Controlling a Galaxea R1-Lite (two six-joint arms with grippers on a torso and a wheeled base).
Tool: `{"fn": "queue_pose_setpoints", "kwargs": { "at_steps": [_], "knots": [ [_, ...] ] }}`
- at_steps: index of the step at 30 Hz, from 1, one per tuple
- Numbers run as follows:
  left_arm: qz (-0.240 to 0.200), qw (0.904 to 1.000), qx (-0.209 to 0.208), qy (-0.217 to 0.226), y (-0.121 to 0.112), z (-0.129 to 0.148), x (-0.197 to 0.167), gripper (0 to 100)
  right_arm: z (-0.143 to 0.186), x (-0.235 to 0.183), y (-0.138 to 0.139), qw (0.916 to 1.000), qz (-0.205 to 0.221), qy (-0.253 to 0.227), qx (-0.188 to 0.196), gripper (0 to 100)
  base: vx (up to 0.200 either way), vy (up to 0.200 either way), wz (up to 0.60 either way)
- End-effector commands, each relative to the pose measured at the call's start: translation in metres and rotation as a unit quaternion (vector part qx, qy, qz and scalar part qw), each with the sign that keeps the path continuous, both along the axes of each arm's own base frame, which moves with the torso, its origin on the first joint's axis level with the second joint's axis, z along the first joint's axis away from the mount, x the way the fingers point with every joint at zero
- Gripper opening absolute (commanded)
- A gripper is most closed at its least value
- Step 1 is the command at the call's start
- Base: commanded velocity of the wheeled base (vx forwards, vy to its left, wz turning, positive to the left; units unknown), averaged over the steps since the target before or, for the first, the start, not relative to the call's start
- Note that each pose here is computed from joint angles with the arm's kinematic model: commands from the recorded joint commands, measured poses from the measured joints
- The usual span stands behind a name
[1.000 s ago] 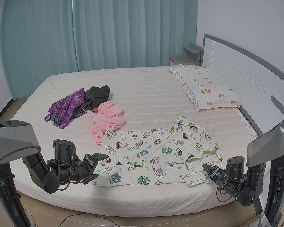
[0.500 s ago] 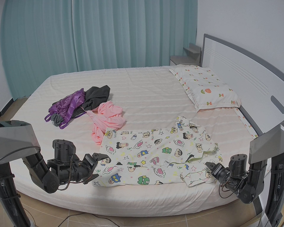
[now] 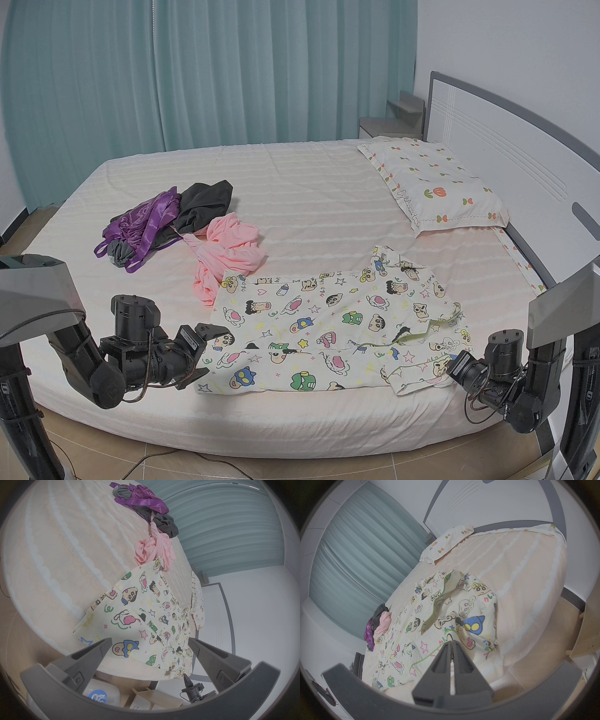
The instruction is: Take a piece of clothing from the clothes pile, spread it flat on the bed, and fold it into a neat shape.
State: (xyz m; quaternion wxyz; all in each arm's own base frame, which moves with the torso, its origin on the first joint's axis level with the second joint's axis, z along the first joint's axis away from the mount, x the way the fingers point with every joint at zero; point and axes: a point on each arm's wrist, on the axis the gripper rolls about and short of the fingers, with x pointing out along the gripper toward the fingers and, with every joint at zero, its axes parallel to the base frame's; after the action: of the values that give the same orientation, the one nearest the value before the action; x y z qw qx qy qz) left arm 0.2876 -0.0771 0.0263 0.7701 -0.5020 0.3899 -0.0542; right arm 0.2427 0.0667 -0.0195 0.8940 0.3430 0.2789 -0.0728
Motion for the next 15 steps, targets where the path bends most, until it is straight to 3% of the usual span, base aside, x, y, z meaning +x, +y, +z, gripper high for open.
{"fn": "queue_pose_setpoints", "kwargs": {
  "at_steps": [1,11,12,15],
  "knots": [
    [0.0,1.0,0.0,0.0,0.0,-0.0001,0.0,100,0.007,-0.0111,-0.0014,1.0,0.003,0.0,-0.001,0,0.0,0.0,0.0],
    [0.0,1.0,0.001,0.001,-0.0001,-0.0013,0.0005,100,0.0038,-0.0104,-0.0019,1.0,0.004,0.006,-0.003,0,0.0,0.0,0.0],
    [0.0,1.0,0.001,0.001,-0.0001,-0.0013,0.0005,100,0.0035,-0.01,-0.0018,1.0,0.004,0.006,-0.003,100,0.0,0.0,0.0],
    [-0.001,1.0,0.001,0.001,-0.0001,-0.0013,0.0005,100,0.001,-0.0136,-0.0021,0.9998,0.005,0.016,-0.006,100,0.0,0.0,0.0]
  ]
}}
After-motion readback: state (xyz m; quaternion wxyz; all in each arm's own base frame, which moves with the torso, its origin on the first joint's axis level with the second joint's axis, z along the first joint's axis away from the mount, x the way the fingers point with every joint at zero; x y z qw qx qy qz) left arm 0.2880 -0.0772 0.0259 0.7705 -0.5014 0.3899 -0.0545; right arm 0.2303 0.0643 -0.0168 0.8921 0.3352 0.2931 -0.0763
